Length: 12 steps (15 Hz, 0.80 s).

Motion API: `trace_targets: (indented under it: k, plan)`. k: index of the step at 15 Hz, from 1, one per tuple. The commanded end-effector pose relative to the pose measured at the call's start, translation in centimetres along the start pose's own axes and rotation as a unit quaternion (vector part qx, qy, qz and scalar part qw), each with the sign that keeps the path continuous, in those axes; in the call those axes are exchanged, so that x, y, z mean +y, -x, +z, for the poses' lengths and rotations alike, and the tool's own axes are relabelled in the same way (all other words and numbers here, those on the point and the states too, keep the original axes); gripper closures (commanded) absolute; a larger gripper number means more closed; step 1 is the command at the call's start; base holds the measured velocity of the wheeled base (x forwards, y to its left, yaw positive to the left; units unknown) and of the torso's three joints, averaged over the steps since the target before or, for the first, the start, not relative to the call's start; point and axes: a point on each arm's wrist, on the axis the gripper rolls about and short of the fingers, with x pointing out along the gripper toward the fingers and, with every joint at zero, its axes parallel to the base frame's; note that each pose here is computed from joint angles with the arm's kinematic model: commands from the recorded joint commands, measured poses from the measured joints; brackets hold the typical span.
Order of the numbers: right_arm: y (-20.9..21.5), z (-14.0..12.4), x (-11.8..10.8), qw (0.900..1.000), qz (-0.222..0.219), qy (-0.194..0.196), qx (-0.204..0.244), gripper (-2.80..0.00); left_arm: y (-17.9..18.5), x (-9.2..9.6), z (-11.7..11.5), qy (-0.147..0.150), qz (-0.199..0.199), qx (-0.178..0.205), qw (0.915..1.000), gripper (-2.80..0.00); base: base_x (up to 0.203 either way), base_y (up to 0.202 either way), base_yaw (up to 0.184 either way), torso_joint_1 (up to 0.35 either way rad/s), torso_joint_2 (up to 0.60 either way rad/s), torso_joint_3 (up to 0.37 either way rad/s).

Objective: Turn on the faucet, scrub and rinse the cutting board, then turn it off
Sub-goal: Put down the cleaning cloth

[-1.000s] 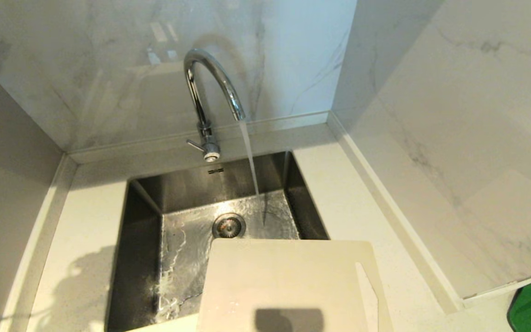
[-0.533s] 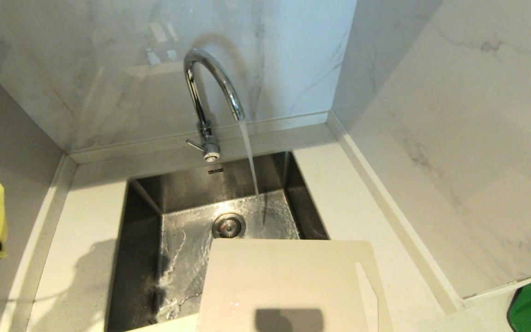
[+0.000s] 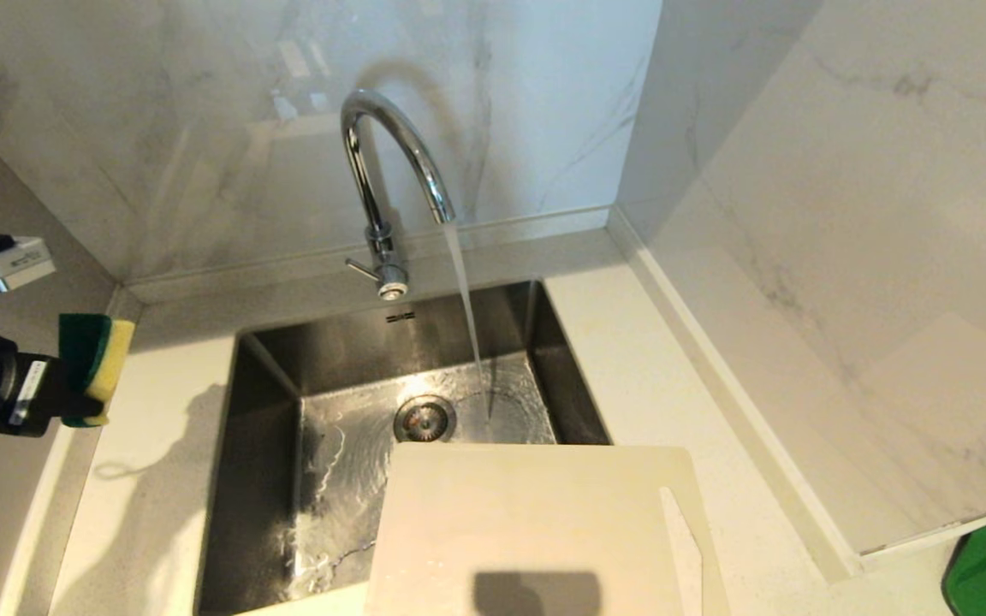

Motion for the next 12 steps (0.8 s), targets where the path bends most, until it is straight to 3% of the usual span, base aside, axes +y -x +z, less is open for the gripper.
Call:
trace_targets:
  k: [1, 4, 7, 12]
  plan:
    - [0.0, 0.0, 0.0, 1.0, 0.0, 0.0, 0.001, 0.0, -5.5, 1.8, 1.6, 0.025, 0.019, 0.065, 0.9974, 0.0, 0.0, 0.0, 0.0, 0.0, 0.0, 0.0]
    - [0.0, 0.0, 0.0, 1.0, 0.0, 0.0, 0.001, 0.0, -10.0, 5.0, 2.6, 0.07, 0.048, 0.104, 0.991, 0.0, 0.0, 0.0, 0.0, 0.0, 0.0, 0.0]
    - [0.0, 0.0, 0.0, 1.0, 0.0, 0.0, 0.001, 0.0, -13.2, 8.7, 2.1, 0.12, 0.075, 0.137, 0.9804, 0.0, 0.0, 0.0, 0.0, 0.0, 0.0, 0.0]
    - [0.0, 0.0, 0.0, 1.0, 0.0, 0.0, 0.001, 0.0, -15.3, 10.7, 1.0, 0.143, 0.09, 0.168, 0.9711, 0.0, 0.0, 0.0, 0.0, 0.0, 0.0, 0.0]
